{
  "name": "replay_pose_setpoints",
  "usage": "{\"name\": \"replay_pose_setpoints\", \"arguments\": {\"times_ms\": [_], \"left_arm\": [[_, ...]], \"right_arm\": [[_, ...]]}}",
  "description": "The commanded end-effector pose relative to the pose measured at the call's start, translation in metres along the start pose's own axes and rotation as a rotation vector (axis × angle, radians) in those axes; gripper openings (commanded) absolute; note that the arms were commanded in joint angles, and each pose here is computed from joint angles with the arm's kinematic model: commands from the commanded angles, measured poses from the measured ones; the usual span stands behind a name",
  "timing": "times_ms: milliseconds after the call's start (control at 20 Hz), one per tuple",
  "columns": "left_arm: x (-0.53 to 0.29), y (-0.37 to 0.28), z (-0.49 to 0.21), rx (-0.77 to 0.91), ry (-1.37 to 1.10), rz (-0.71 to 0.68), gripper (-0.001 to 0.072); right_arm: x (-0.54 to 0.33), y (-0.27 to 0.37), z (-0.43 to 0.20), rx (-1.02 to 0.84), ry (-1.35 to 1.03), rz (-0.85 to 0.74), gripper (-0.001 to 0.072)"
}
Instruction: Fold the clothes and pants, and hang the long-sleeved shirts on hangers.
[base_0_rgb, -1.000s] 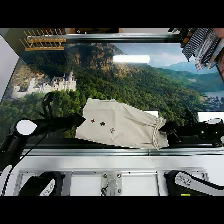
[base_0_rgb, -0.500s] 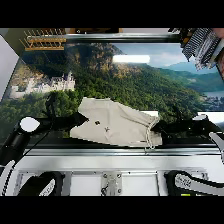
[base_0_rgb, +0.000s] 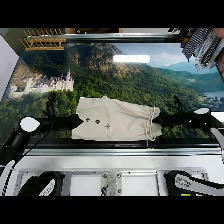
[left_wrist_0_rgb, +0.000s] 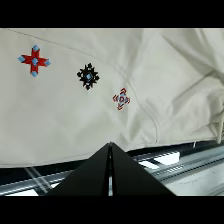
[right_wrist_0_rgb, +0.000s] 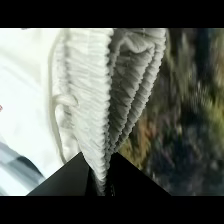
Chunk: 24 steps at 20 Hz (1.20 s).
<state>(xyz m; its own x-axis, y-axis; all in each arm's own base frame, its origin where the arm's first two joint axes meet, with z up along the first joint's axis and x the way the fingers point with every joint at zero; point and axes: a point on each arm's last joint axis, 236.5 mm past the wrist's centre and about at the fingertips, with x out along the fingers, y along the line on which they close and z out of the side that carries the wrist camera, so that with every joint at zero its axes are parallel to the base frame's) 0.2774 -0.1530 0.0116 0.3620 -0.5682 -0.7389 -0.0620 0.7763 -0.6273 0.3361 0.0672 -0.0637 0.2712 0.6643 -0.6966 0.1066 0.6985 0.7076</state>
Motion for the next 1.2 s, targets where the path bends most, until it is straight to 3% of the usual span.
{"name": "replay_pose_setpoints", "arguments": {"times_ms": [0,200,400,550,750,900,1150], "left_arm": [[0.0,0.0,-0.001,0.002,0.006,0.001,0.0009],[0.0,0.001,-0.002,0.001,0.007,0.001,0.0009],[0.0,0.001,-0.001,0.001,0.006,0.001,0.0009],[0.0,0.0,0.001,-0.001,-0.002,0.001,0.001],[0.0,0.0,0.005,-0.004,-0.02,0.0,0.0009],[0.0,0.0,0.004,-0.005,-0.015,-0.001,0.0009],[0.0,0.0,-0.007,-0.004,0.03,-0.001,0.001]], "right_arm": [[-0.044,0.007,0.083,-0.083,-0.2,-0.112,0.0013],[-0.142,-0.012,0.2,-0.075,-0.562,-0.301,0.0013],[-0.244,-0.073,0.248,0.132,-0.843,-0.363,0.0013],[-0.302,-0.137,0.225,0.355,-0.936,-0.416,0.0013],[-0.309,-0.195,0.155,0.54,-0.755,-0.561,0.0013],[-0.287,-0.197,0.112,0.586,-0.552,-0.603,0.0013],[-0.271,-0.182,0.051,0.683,-0.447,-0.639,0.0014]]}}
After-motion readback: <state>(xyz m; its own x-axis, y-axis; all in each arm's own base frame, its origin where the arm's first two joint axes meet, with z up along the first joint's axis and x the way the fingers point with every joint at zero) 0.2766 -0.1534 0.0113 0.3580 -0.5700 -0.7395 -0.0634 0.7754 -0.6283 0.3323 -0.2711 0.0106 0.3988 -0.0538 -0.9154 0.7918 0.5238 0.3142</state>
